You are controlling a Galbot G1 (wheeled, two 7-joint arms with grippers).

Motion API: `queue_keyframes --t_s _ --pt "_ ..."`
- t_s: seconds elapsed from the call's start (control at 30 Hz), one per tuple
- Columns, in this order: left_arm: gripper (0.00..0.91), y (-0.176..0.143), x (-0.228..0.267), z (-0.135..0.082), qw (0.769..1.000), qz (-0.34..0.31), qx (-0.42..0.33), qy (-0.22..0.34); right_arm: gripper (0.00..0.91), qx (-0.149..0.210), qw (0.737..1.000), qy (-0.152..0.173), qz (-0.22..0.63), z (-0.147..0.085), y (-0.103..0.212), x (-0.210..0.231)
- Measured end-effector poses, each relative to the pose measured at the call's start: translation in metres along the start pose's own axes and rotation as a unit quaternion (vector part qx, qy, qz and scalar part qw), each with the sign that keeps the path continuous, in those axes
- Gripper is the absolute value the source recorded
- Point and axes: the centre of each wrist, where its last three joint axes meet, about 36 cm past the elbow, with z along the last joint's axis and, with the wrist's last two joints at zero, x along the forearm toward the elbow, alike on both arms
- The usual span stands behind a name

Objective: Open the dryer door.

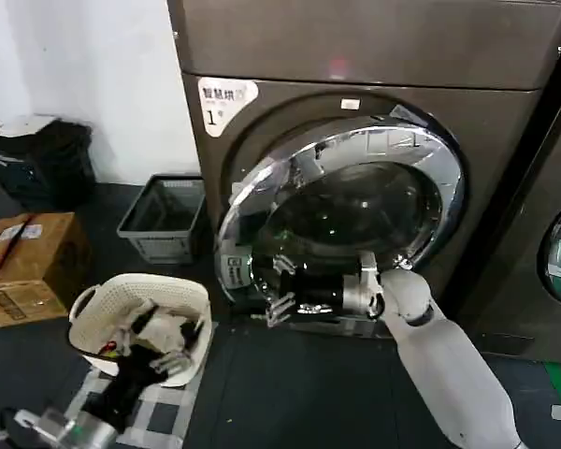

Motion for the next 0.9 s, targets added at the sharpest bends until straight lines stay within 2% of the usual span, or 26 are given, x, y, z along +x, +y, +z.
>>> queue_keyframes --t_s 0.4,0.9 --pt "0.907 0.016 -0.013 -0.004 1.0 0.002 -0.015 -0.006 0.907 0.003 0.999 0.006 -0.046 0.001 0.013 0.016" --pt "0.907 0.03 -0.032 -0.019 0.999 0.035 -0.008 -0.013 0.907 0.005 0.996 0.009 -0.083 0.004 0.033 0.038"
